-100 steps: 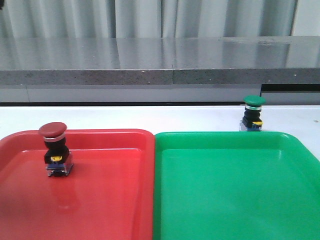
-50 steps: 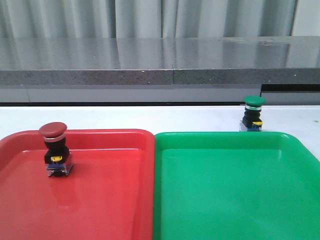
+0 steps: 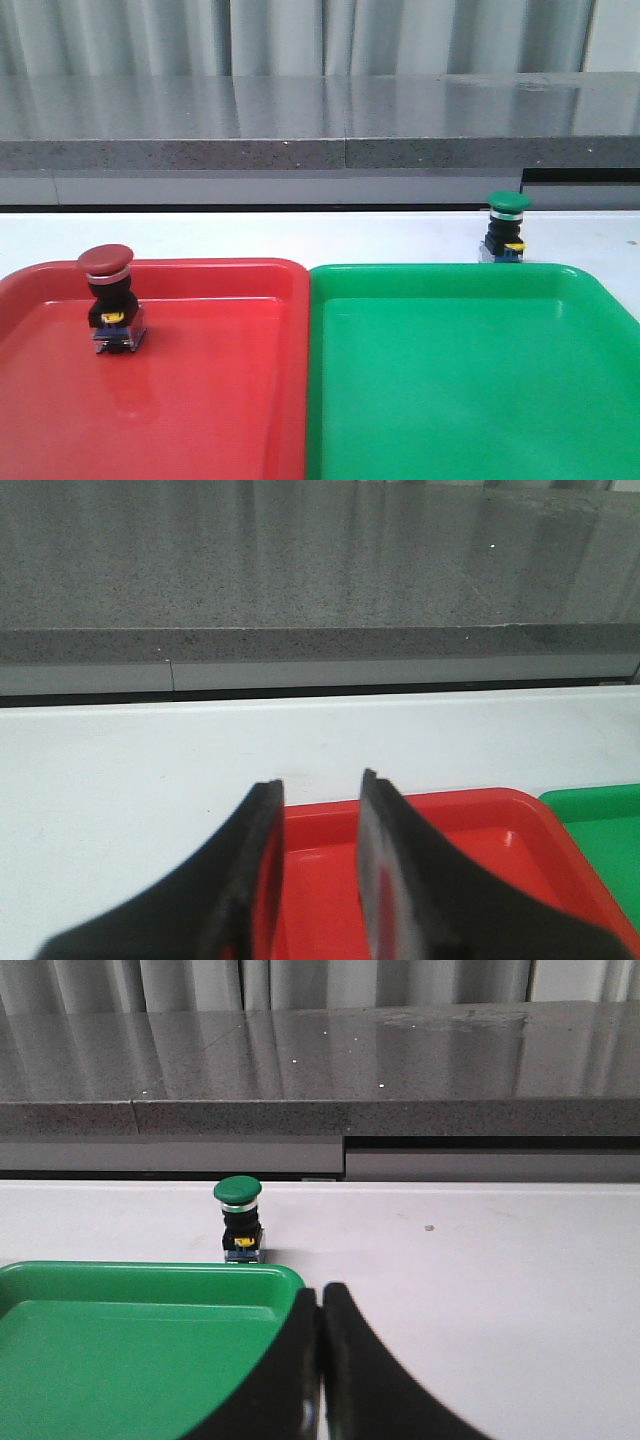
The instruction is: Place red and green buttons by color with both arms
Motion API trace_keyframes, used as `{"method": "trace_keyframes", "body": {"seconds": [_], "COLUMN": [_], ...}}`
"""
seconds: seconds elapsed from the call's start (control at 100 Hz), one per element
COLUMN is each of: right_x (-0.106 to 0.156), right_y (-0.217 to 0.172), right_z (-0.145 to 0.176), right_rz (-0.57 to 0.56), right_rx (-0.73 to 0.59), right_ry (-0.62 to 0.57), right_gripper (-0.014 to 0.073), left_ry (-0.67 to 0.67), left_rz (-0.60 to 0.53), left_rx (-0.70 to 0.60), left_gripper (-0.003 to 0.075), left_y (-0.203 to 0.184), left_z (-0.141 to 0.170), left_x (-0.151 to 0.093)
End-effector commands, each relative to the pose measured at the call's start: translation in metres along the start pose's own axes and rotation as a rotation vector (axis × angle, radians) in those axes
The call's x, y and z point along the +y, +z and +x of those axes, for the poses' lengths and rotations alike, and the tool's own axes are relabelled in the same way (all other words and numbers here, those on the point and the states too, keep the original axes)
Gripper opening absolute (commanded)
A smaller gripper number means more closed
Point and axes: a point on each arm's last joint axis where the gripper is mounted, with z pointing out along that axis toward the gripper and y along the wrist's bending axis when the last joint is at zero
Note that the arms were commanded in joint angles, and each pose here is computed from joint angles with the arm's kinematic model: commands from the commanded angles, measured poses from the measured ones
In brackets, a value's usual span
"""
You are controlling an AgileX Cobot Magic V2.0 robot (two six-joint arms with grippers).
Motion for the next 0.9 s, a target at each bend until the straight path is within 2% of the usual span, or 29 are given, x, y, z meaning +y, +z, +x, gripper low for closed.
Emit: {"method": "trace_keyframes", "body": {"seconds": [0.0,0.06,0.77,0.89], "right_x": [0.0,0.0,0.0,0.0], "right_y": [-0.003,-0.003,-0.003,-0.003], "right_z": [-0.0135,-0.0135,-0.0135,-0.0135], "right_rz": [0.003,0.003,0.003,0.003], "right_rx": [-0.12,-0.12,-0.12,-0.12], "right_ry": [-0.011,-0.011,-0.011,-0.011], "right_gripper": [-0.0066,-0.0066,-0.0066,-0.0066], "left_ry": [-0.006,-0.004,-0.004,0.012], "left_rz": [-0.002,-0.003,-0.003,-0.012], "left_rx": [-0.087,-0.089,-0.089,-0.135], "left_gripper": [0.0034,-0.002,-0.0019,-0.0019], "left_y": [-0.0024,-0.0024,-0.0024,-0.0025], "left_z": [-0.0141,-0.0143,-0.0143,-0.0178], "left_x": [-0.0004,-0.0003,-0.0003,0.0005]}}
